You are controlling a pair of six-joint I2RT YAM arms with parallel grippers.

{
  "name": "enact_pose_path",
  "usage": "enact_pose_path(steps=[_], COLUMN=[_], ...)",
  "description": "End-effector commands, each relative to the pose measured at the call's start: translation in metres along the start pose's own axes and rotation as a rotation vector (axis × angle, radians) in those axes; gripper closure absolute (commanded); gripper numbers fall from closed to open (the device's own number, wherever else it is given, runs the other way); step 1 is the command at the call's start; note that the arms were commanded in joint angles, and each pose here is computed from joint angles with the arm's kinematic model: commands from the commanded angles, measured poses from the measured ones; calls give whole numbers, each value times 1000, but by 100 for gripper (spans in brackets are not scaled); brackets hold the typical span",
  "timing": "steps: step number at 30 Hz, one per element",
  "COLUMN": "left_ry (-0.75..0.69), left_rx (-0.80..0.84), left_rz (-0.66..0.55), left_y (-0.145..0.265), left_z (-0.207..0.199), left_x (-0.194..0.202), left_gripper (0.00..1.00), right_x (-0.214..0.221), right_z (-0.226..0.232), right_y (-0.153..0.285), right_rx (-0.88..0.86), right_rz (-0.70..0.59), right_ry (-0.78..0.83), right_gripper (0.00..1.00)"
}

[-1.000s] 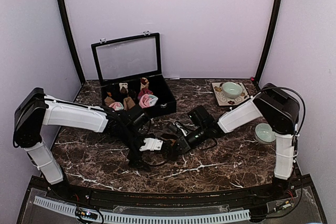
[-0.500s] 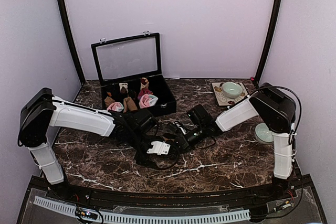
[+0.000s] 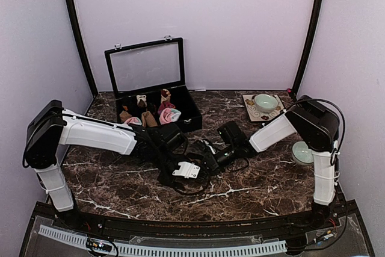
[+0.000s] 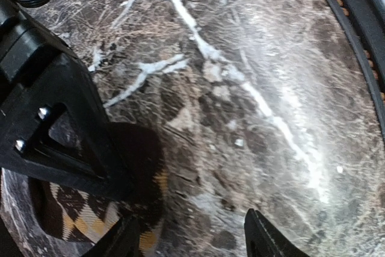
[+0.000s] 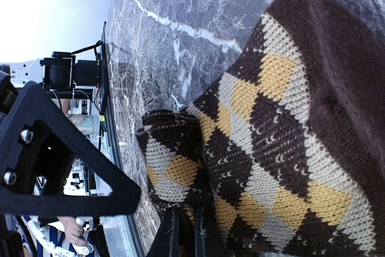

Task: Roll the socks
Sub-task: Roll the sock at the center of the board.

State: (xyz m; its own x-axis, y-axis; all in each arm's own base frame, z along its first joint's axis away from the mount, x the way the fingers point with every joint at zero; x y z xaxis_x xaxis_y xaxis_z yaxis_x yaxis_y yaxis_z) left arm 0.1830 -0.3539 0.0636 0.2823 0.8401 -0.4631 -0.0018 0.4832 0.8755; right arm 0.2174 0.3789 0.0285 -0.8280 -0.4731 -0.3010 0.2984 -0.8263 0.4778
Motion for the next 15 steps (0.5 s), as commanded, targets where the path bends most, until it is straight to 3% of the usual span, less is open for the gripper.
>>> enact_pose_path(steps=[1, 8, 15], left_ry=[-77, -96, -46], left_rx=[-64, -63, 7], left_rz=[74, 100, 176], left_y=[-15, -21, -36], left_z=[15, 15, 11], left_x=[8, 15, 37], left_gripper=[38, 42, 67], right_x=[64, 63, 59], right_z=[-78, -80, -81], right_y=[2, 4, 5], right_rx=[272, 267, 278], right_rz=[104, 91, 73], right_ry=[-262, -272, -254], right_gripper=[100, 100, 100])
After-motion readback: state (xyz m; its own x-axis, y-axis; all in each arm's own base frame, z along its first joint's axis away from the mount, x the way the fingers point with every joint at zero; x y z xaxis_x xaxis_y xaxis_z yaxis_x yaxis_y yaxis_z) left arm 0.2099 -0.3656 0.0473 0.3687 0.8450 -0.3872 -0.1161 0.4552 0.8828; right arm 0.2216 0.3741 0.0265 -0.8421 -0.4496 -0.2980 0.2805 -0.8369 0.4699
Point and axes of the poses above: each gripper's point midway between its finger pads, its own y axis back along the fingers, its own z axis along the line the jaws close on, x = y × z, the point moved 2 cm from there along y, back along the fingers, and after that the axes turned 6 degrees about y, right-handed, at the moved point
